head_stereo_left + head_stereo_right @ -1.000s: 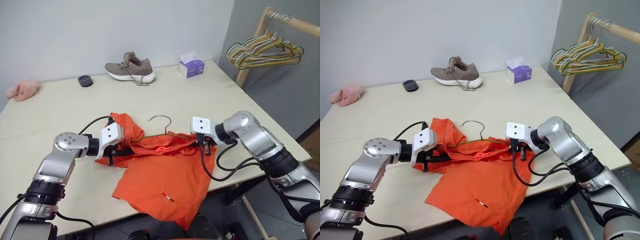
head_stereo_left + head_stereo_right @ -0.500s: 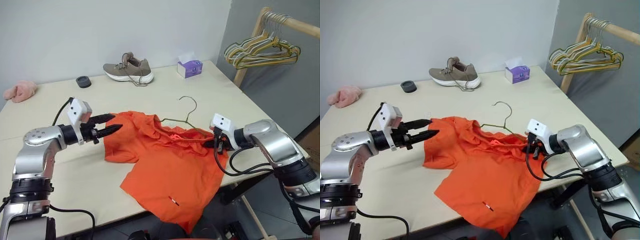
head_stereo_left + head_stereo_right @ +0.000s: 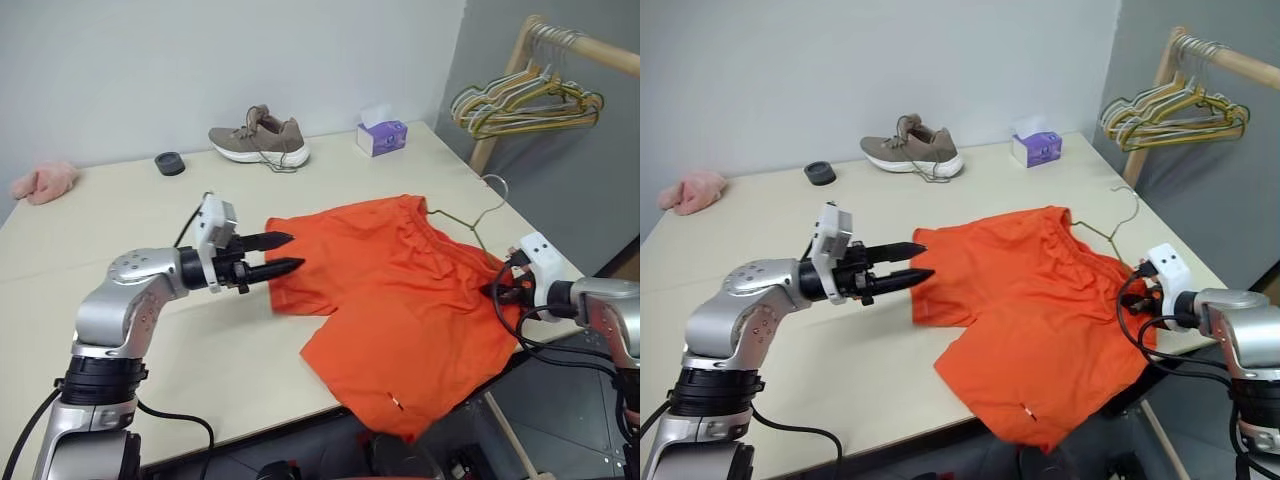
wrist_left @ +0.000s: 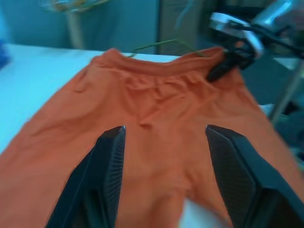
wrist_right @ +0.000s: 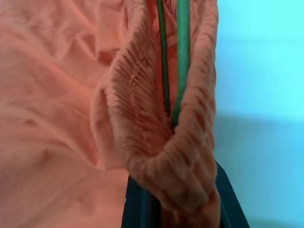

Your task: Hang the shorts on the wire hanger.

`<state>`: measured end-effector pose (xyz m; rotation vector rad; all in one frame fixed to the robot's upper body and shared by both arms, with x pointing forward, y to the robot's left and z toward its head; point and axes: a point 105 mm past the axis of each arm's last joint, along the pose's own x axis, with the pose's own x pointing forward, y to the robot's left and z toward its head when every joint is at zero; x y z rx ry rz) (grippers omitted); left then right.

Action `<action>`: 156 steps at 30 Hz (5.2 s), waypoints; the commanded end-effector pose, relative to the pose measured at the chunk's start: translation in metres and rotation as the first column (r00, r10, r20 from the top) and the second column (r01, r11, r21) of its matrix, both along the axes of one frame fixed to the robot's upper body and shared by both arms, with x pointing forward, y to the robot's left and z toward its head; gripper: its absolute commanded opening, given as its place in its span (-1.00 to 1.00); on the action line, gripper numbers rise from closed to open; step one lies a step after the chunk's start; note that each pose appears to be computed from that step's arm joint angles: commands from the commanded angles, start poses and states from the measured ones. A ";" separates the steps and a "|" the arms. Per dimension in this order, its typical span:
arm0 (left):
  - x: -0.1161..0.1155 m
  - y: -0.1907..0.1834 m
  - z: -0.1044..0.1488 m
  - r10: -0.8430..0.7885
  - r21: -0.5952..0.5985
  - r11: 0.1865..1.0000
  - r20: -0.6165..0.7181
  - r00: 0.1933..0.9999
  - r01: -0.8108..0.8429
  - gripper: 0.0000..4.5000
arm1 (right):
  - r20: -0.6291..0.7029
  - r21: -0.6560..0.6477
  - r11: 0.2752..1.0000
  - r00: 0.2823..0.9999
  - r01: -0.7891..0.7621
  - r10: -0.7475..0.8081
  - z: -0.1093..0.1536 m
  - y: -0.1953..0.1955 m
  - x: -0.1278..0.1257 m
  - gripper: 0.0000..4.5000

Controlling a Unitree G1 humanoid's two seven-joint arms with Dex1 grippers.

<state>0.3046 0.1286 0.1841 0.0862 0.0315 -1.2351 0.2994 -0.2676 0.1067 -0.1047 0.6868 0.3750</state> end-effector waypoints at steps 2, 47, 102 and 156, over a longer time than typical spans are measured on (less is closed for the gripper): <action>-0.006 -0.039 0.028 -0.087 -0.043 0.995 0.154 0.984 0.094 0.99 | 0.067 -0.034 0.970 0.969 0.240 -0.237 0.019 -0.049 -0.011 -1.00; -0.031 -0.115 0.065 -0.180 -0.230 0.935 0.347 0.920 0.270 0.99 | 0.415 0.115 0.551 0.464 0.827 -0.783 0.130 -0.170 0.001 -1.00; -0.033 -0.120 0.058 -0.195 -0.195 0.942 0.341 0.920 0.272 1.00 | 0.654 0.209 0.570 0.320 0.795 -0.686 0.188 -0.131 0.008 0.98; 0.028 0.163 -0.027 0.956 -0.020 0.032 0.293 0.025 -0.999 1.00 | 0.691 0.119 0.828 0.644 -0.549 0.327 0.033 0.216 0.091 0.98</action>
